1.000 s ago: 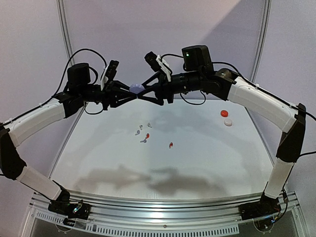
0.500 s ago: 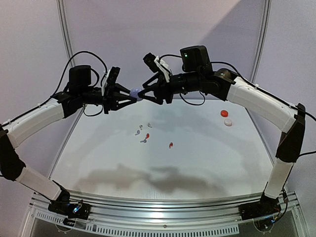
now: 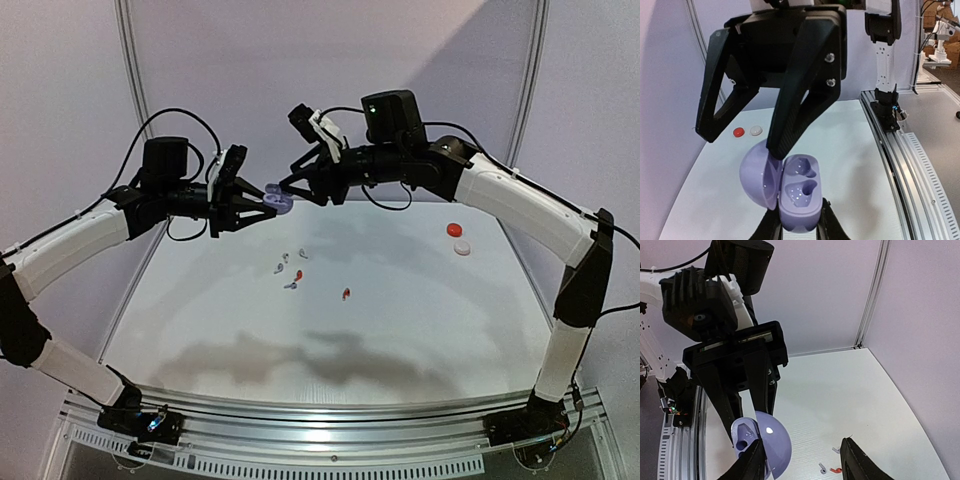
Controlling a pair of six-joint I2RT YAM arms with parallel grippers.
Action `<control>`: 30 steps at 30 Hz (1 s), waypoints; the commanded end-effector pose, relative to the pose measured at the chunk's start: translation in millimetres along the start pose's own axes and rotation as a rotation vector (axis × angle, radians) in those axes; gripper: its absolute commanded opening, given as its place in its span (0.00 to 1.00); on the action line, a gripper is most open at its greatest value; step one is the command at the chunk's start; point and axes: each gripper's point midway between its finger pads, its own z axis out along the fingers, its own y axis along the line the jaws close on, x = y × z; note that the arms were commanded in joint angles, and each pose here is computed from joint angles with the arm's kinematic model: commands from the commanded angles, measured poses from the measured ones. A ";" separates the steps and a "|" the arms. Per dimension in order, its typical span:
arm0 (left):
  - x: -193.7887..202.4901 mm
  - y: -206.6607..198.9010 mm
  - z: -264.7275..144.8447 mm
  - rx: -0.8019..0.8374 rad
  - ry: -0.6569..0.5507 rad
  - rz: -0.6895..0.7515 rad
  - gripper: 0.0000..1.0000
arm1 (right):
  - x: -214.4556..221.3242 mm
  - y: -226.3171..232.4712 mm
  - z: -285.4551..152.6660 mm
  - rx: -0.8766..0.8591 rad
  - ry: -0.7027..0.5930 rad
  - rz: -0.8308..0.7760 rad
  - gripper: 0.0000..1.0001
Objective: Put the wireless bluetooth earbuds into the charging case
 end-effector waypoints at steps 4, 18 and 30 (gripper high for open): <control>-11.6 -2.7 -1.2 0.002 -0.036 -0.140 0.00 | -0.1 -0.9 5.3 -0.018 -0.010 0.010 0.57; 19.5 46.1 -33.5 -0.278 -0.056 -0.356 0.00 | -35.8 -71.5 -21.5 0.165 -0.209 0.353 0.67; 70.4 64.1 -88.0 -0.578 0.012 -0.437 0.00 | 145.2 -125.3 57.1 0.494 0.163 0.657 0.55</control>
